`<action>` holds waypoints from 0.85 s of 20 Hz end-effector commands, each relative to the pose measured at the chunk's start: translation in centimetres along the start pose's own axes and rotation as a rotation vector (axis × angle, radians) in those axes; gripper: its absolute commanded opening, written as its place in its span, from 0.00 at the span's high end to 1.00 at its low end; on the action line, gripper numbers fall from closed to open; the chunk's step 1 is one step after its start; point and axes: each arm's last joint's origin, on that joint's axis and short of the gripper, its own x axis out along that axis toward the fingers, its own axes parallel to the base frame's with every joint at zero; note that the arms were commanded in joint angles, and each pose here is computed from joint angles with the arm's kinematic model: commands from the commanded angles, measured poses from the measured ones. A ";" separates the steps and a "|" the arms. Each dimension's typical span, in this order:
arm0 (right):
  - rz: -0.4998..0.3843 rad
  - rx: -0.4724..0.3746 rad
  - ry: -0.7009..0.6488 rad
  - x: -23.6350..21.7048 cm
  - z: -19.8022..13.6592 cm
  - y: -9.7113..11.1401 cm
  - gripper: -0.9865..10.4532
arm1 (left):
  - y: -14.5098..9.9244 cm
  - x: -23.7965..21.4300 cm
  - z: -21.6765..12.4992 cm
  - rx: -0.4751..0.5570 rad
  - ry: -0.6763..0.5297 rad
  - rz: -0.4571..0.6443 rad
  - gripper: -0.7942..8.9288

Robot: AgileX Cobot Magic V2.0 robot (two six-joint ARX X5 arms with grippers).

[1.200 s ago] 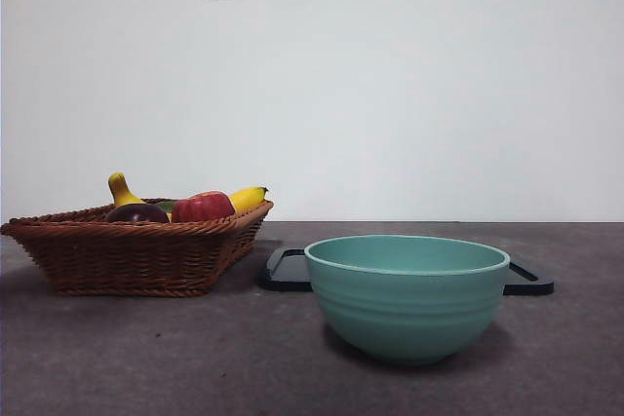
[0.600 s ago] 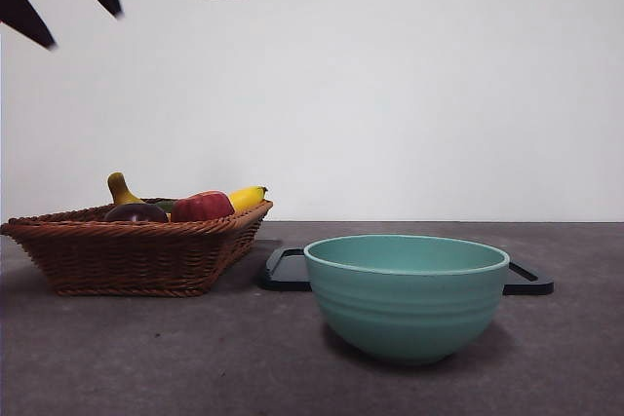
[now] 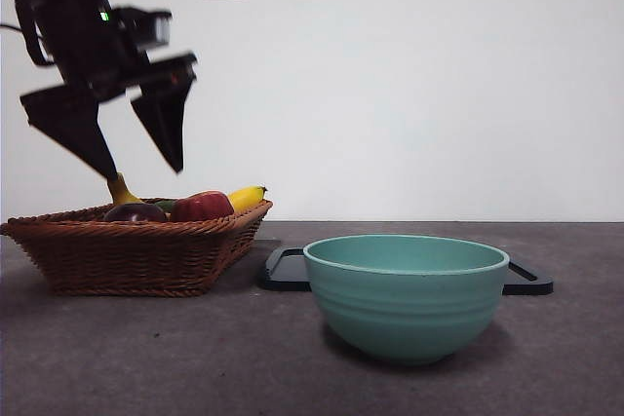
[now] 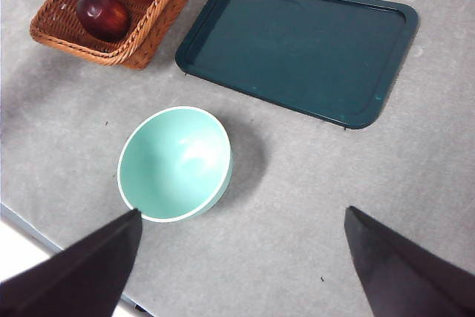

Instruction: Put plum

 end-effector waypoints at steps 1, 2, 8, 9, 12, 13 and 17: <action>0.007 -0.006 -0.017 -0.3 0.5 0.2 0.53 | -0.1 1.7 0.5 0.018 0.018 0.013 0.50; 0.007 -0.006 -0.017 -0.3 0.5 0.2 0.53 | -0.1 2.4 0.4 0.017 0.034 0.018 0.50; 0.007 -0.006 -0.016 -0.3 0.5 0.2 0.53 | 0.2 5.2 0.0 0.015 0.108 0.035 0.50; 0.007 -0.006 -0.016 -0.3 0.5 0.2 0.53 | 0.2 5.6 -0.1 0.014 0.117 0.035 0.50; 0.007 -0.006 -0.017 -0.3 0.5 0.2 0.53 | 0.2 6.2 -0.2 0.014 0.127 0.035 0.50; 0.007 -0.006 -0.016 -0.3 0.5 0.2 0.53 | 0.2 6.2 -0.2 0.014 0.130 0.035 0.51; 0.007 -0.006 -0.017 -0.3 0.5 0.2 0.53 | 0.2 6.2 -0.3 0.011 0.138 0.035 0.64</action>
